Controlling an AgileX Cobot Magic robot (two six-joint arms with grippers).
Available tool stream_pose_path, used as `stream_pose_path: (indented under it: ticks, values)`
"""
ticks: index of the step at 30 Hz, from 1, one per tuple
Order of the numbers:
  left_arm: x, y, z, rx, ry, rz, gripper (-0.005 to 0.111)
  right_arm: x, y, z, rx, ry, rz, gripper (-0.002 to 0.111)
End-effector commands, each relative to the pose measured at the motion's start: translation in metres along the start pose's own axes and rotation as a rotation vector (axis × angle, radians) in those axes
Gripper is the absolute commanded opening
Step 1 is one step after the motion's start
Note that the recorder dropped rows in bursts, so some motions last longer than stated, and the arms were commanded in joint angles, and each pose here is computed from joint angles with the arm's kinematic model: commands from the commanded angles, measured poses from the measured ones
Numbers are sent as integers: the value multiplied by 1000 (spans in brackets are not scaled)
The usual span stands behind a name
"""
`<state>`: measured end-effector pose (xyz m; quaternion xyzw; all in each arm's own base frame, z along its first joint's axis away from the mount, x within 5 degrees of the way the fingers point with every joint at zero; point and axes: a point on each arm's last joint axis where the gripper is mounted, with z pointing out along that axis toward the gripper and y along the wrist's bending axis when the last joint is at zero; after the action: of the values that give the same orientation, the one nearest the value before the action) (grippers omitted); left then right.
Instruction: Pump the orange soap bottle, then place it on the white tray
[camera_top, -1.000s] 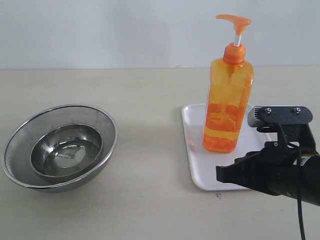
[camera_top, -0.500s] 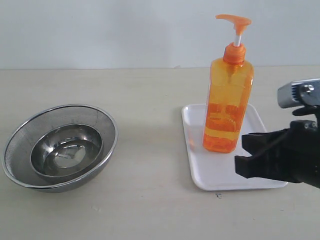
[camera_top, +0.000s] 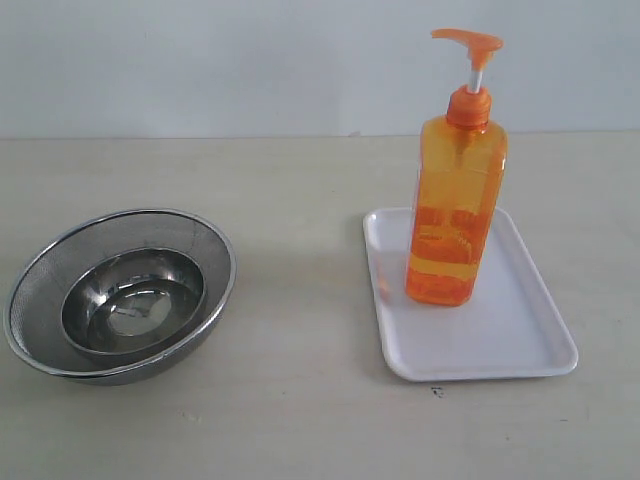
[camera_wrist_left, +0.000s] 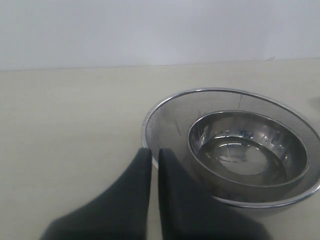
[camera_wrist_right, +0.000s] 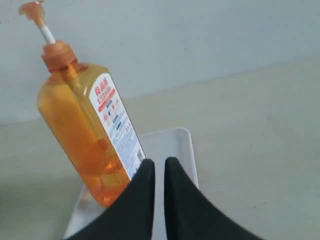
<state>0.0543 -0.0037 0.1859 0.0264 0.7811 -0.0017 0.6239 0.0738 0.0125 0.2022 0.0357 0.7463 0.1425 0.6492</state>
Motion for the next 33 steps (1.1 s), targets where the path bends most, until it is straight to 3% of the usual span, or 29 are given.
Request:
stream_pose_path:
  ticks: [1,4,18,33]
  values:
    - [1,0,0,-2,-1,-2,5,2,4,-10,-58,-36,-122,3]
    - [1,0,0,-2,-1,-2,5,5,7,-15,-86,-41,-207,3]
    - [1,0,0,-2,-1,-2,5,11,7,-18,-70,1,-260,3]
    - [1,0,0,-2,-1,-2,5,12,7,-18,-65,18,-155,3]
